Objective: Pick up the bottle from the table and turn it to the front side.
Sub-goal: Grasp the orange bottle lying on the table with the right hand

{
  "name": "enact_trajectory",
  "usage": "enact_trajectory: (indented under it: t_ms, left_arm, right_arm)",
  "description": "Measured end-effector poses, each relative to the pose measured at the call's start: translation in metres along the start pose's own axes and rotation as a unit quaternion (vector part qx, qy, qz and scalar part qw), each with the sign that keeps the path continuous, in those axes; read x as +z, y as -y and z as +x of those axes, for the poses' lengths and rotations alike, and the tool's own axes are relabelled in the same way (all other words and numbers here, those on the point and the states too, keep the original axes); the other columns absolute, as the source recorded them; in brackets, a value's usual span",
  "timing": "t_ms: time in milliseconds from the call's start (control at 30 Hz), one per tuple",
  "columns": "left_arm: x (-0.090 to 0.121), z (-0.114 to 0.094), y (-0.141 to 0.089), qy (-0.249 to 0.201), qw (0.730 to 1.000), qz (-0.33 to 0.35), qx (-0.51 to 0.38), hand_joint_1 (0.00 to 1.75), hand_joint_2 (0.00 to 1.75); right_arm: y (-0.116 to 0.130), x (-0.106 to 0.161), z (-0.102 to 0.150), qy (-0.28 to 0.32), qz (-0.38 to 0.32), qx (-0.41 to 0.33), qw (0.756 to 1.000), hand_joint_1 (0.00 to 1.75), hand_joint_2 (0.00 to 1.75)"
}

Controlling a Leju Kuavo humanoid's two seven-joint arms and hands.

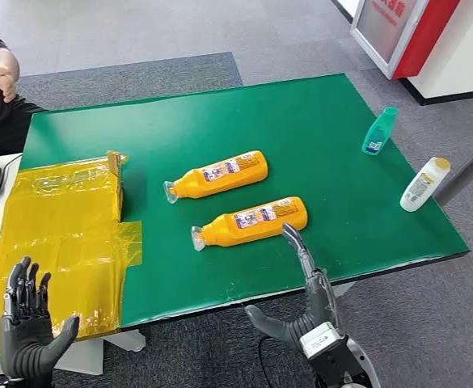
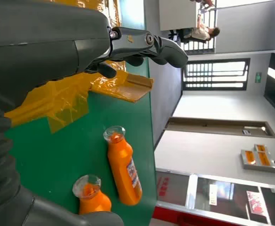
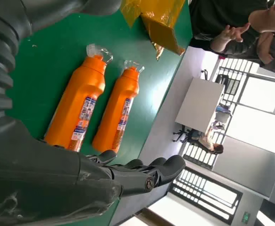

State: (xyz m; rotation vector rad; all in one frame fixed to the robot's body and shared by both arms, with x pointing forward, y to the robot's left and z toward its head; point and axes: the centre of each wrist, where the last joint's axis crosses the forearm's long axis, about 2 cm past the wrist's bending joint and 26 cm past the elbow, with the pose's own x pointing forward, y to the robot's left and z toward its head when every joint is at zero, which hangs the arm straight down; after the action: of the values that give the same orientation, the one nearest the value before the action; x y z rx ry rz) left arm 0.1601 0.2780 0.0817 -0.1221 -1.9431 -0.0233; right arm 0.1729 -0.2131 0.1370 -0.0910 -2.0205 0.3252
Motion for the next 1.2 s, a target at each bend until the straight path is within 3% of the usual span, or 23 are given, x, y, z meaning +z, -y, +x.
enact_trajectory:
  t_ms: [833,1200]
  left_arm:
    - [-0.001,0.005,0.000,0.000,1.000,-0.016,-0.022,0.00,1.75]
    - [-0.010,0.005,0.004,0.018,0.998,-0.059,-0.015,0.00,1.75]
  right_arm:
    - [0.001,0.003,-0.001,-0.030,0.003,0.025,0.999,0.00,1.75]
    - [0.033,-0.053,-0.005,-0.047,0.037,0.098,0.993,0.00,1.75]
